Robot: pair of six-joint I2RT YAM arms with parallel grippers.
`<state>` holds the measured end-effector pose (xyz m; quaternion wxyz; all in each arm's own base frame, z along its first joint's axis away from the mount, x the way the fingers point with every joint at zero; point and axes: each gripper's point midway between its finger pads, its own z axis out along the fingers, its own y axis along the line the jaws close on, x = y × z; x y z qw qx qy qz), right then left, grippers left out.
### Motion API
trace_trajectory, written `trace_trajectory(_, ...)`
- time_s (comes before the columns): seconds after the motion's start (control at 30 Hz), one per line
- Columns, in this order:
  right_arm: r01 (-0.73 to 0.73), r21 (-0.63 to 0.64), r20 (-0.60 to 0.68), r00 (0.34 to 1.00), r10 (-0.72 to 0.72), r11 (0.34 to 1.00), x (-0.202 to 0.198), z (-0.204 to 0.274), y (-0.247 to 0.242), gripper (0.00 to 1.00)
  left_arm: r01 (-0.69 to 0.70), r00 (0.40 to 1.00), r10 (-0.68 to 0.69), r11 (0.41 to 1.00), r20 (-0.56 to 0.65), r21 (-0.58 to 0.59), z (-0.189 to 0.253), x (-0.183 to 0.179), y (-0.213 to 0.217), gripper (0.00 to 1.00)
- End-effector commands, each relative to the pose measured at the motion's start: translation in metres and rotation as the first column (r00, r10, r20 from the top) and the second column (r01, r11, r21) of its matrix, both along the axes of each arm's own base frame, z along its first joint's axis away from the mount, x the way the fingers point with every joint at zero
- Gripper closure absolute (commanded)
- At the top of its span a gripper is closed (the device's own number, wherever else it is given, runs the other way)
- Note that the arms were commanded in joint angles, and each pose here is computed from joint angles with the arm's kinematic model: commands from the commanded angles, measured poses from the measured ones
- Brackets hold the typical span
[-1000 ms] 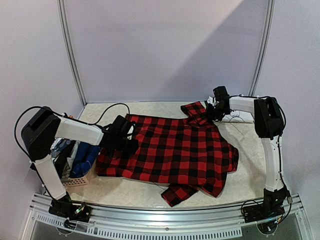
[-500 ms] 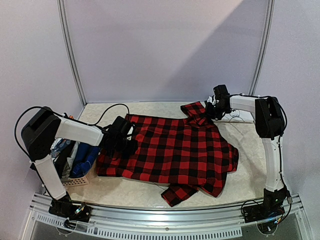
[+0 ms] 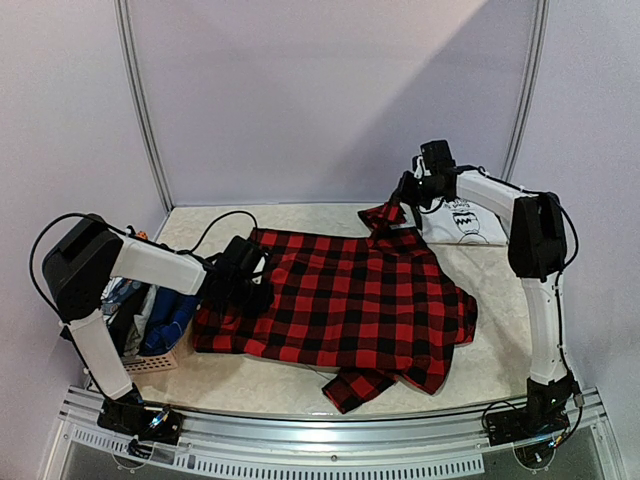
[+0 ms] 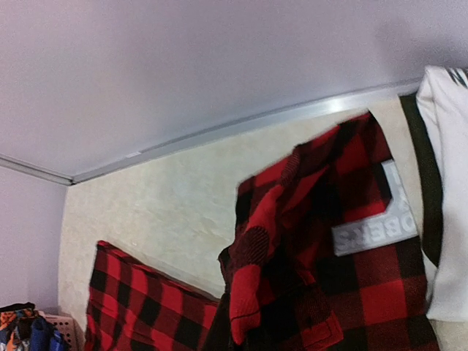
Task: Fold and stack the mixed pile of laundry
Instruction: Flatten out the crumpled shirt at the center of the board.
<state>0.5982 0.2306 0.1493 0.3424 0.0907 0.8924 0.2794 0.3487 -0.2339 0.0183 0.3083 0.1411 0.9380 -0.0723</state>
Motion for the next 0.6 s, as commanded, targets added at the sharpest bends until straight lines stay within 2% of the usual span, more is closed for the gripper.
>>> trace_trajectory(0.0, -0.093, 0.11, 0.087, 0.993, 0.084, 0.99, 0.011, 0.035, 0.043, 1.0, 0.008, 1.0, -0.007, 1.0, 0.027, -0.021, 0.01, -0.003, -0.005, 0.56)
trace_trajectory(0.07, -0.134, 0.151, 0.131, 0.985, 0.114, 0.979, 0.017, 0.043, 0.062, 1.0, 0.005, 1.0, -0.004, 1.0, 0.029, -0.019, 0.01, -0.004, -0.004, 0.56)
trace_trajectory(0.2, -0.244, 0.251, 0.304, 0.939, 0.163, 0.937, 0.03, 0.066, 0.105, 1.0, 0.003, 1.0, -0.002, 1.0, 0.029, -0.018, 0.012, -0.003, -0.004, 0.56)
trace_trajectory(0.23, -0.261, 0.272, 0.334, 0.928, 0.164, 0.926, 0.032, 0.074, 0.112, 0.96, 0.002, 1.0, -0.001, 1.0, 0.027, -0.016, 0.012, -0.003, -0.003, 0.56)
trace_trajectory(0.27, -0.272, 0.283, 0.342, 0.925, 0.168, 0.92, 0.037, 0.069, 0.118, 0.89, 0.002, 1.0, -0.001, 1.0, 0.029, -0.016, 0.013, -0.003, -0.003, 0.56)
trace_trajectory(0.33, -0.281, 0.299, 0.347, 0.922, 0.17, 0.912, 0.043, 0.063, 0.123, 0.54, 0.001, 1.0, 0.0, 1.0, 0.026, -0.015, 0.014, -0.004, -0.003, 0.56)
trace_trajectory(0.37, -0.282, 0.301, 0.343, 0.923, 0.172, 0.911, 0.045, 0.059, 0.125, 0.4, -0.002, 1.0, 0.002, 1.0, 0.026, -0.017, 0.015, -0.004, -0.002, 0.56)
trace_trajectory(0.4, -0.277, 0.296, 0.324, 0.929, 0.177, 0.914, 0.046, 0.047, 0.125, 0.3, -0.004, 1.0, 0.004, 1.0, 0.026, -0.016, 0.015, -0.005, -0.002, 0.56)
trace_trajectory(0.47, -0.264, 0.264, 0.297, 0.937, 0.183, 0.928, 0.044, 0.038, 0.12, 0.19, -0.006, 1.0, 0.006, 1.0, 0.028, -0.016, 0.017, -0.006, 0.0, 0.55)
trace_trajectory(0.57, -0.245, 0.209, 0.269, 0.945, 0.186, 0.947, 0.039, 0.035, 0.11, 0.14, -0.004, 1.0, 0.005, 1.0, 0.027, -0.02, 0.018, -0.007, -0.001, 0.55)
